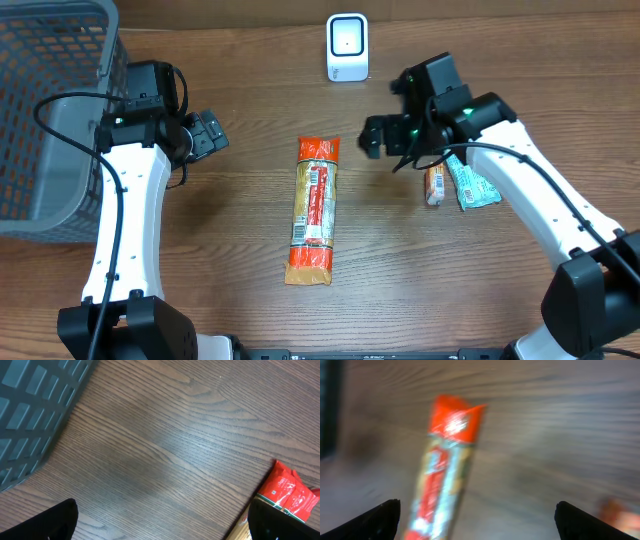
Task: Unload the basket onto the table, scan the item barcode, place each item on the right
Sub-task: 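Lower the right gripper onto the pasta pack and grasp it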
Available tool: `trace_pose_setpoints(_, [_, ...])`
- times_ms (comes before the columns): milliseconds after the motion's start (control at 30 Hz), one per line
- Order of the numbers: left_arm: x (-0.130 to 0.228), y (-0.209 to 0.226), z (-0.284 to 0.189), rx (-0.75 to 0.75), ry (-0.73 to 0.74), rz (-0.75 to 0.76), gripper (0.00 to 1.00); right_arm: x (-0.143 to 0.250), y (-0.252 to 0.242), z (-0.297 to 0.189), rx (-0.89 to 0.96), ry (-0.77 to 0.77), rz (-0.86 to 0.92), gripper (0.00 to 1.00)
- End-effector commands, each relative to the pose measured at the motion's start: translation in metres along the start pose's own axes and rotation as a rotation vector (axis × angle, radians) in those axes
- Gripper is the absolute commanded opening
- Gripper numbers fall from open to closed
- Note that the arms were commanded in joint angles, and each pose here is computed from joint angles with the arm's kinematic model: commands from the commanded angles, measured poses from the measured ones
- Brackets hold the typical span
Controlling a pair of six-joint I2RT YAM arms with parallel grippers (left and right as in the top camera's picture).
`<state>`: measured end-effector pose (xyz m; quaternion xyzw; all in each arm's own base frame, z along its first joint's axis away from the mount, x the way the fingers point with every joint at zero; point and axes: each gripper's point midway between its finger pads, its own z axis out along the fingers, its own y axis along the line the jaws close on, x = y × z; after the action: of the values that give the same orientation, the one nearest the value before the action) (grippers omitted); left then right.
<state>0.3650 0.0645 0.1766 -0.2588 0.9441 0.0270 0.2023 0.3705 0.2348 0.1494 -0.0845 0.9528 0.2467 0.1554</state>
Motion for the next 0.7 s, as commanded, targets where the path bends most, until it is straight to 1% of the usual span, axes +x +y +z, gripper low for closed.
trace_pose_setpoints(0, [0.002,0.001,0.003,-0.006,0.009,0.013,1.00,0.021,0.025,0.021,-0.098,0.102,0.061,1.00])
trace_pose_setpoints(67, [0.002,0.001,0.003,-0.006,0.009,0.013,1.00,0.034,0.022,0.038,-0.016,0.118,0.133,0.98])
trace_pose_setpoints(167, [0.002,0.001,0.003,-0.006,0.009,0.013,1.00,0.054,0.027,0.055,0.054,0.128,0.167,0.96])
trace_pose_setpoints(233, [0.002,0.001,0.003,-0.006,0.009,0.013,1.00,0.063,0.040,0.062,0.042,0.136,0.139,0.96])
trace_pose_setpoints(267, [0.002,0.001,0.003,-0.006,0.009,0.013,1.00,0.070,0.048,0.066,0.036,0.142,0.145,1.00])
trace_pose_setpoints(367, [0.002,0.001,0.003,-0.006,0.009,0.013,1.00,0.089,0.066,0.073,0.029,0.170,0.179,1.00])
trace_pose_setpoints(433, [0.002,0.001,0.003,-0.006,0.009,0.013,1.00,0.100,0.077,0.078,0.019,0.183,0.156,0.98])
trace_pose_setpoints(500, [0.002,0.001,0.003,-0.006,0.009,0.013,1.00,0.106,0.082,0.082,0.035,0.171,0.125,0.70])
trace_pose_setpoints(533, [0.002,0.001,0.003,-0.006,0.009,0.013,1.00,0.108,0.082,0.084,0.062,0.155,0.116,0.59])
trace_pose_setpoints(600, [0.002,0.001,0.003,-0.006,0.009,0.013,1.00,0.109,0.079,0.088,0.133,0.106,0.125,0.50])
trace_pose_setpoints(667, [0.002,0.001,0.003,-0.006,0.009,0.013,1.00,0.109,0.077,0.092,0.203,0.046,0.137,0.47])
